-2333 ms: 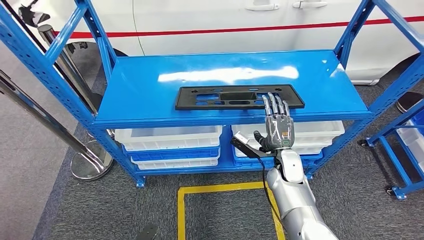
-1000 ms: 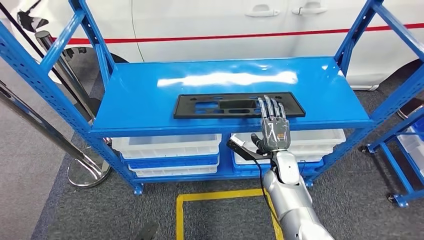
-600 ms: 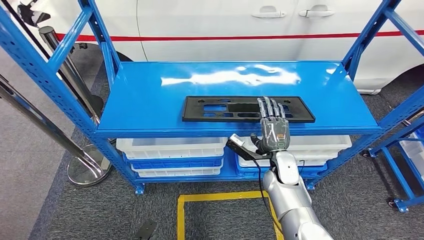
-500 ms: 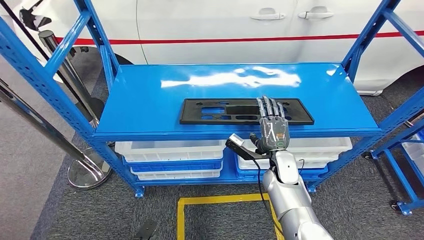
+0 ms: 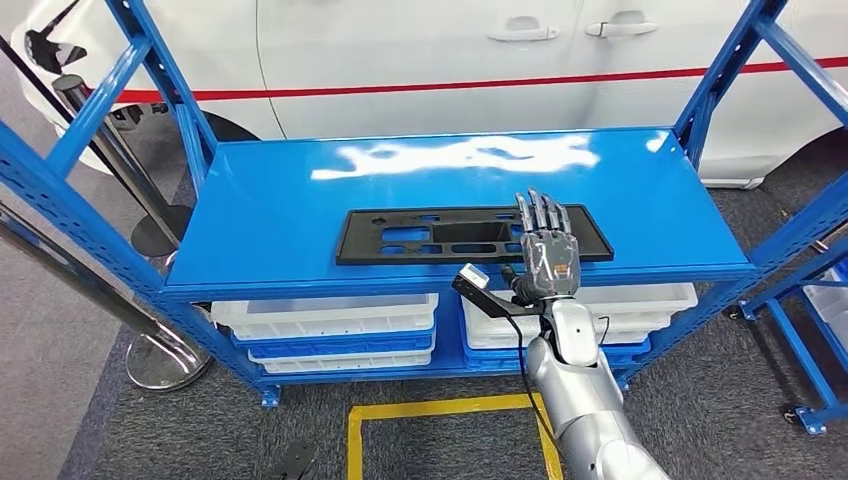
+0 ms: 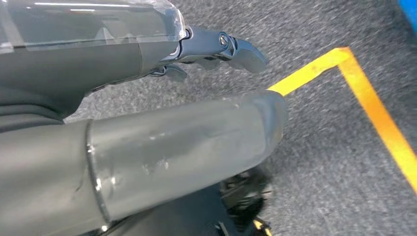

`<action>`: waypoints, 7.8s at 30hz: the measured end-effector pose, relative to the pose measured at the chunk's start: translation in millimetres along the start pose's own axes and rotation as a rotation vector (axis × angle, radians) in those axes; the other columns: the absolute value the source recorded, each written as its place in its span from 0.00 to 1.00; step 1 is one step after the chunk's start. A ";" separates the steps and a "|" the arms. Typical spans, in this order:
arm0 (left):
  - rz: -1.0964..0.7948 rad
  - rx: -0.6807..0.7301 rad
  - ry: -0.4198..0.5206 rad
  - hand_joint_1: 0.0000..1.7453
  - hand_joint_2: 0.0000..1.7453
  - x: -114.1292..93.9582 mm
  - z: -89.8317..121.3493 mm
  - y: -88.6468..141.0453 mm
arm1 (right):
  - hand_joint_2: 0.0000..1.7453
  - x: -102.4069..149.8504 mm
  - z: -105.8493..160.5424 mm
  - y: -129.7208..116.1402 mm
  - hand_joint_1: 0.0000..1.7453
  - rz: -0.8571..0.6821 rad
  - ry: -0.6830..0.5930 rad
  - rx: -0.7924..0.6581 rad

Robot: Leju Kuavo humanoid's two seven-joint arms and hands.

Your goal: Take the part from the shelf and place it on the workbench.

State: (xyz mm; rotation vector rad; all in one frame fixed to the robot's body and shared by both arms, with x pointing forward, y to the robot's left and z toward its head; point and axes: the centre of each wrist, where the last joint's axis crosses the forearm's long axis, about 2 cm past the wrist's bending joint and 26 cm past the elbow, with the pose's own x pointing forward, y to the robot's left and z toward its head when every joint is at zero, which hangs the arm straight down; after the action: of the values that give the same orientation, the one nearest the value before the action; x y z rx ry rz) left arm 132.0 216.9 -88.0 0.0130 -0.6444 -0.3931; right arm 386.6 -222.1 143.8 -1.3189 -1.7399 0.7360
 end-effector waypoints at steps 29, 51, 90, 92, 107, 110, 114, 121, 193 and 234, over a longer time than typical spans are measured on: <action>0.049 0.064 -0.070 0.00 0.00 11.9 -4.5 6.4 | 1.00 0.7 -9.3 -5.0 1.00 -0.024 -0.020 -0.028; 0.194 0.153 -0.132 0.00 0.00 23.0 -8.9 15.2 | 1.00 -2.0 -27.4 -15.6 1.00 -0.040 -0.042 -0.079; 0.257 0.149 -0.121 0.00 1.00 -3.2 -0.1 7.7 | 1.00 115.5 -39.4 -100.5 1.00 -0.234 -0.429 -0.488; 0.246 0.125 -0.110 0.00 1.00 -6.8 1.3 5.9 | 1.00 130.1 -40.7 -111.8 1.00 -0.251 -0.444 -0.521; 0.103 0.087 -0.114 0.00 1.00 -9.5 3.0 1.7 | 1.00 164.1 -52.1 -144.1 1.00 -0.348 -0.558 -0.607; 0.113 0.078 -0.106 0.00 1.00 -7.7 2.5 1.0 | 1.00 168.7 -51.9 -145.7 1.00 -0.364 -0.567 -0.603; 0.134 0.063 -0.081 0.00 1.00 -8.7 3.3 -1.9 | 1.00 174.3 -47.5 -144.1 1.00 -0.360 -0.592 -0.592; 0.140 0.057 -0.061 0.00 1.00 -13.9 5.7 -5.6 | 1.00 176.5 -39.9 -138.7 1.00 -0.351 -0.615 -0.570; 0.145 0.012 -0.030 0.00 1.00 4.5 1.7 -16.8 | 1.00 205.8 17.4 -91.4 1.00 -0.528 -0.721 -0.334; 0.123 -0.019 -0.028 0.00 1.00 9.3 0.0 -16.0 | 1.00 187.4 -58.1 -133.6 1.00 -0.512 -0.584 -0.482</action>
State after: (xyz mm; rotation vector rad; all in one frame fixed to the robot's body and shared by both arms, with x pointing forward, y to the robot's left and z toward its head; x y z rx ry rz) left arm 133.1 198.7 -84.7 -0.0502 -0.6658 -0.2814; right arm 349.3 -81.5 331.3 -0.9089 -2.7187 0.4334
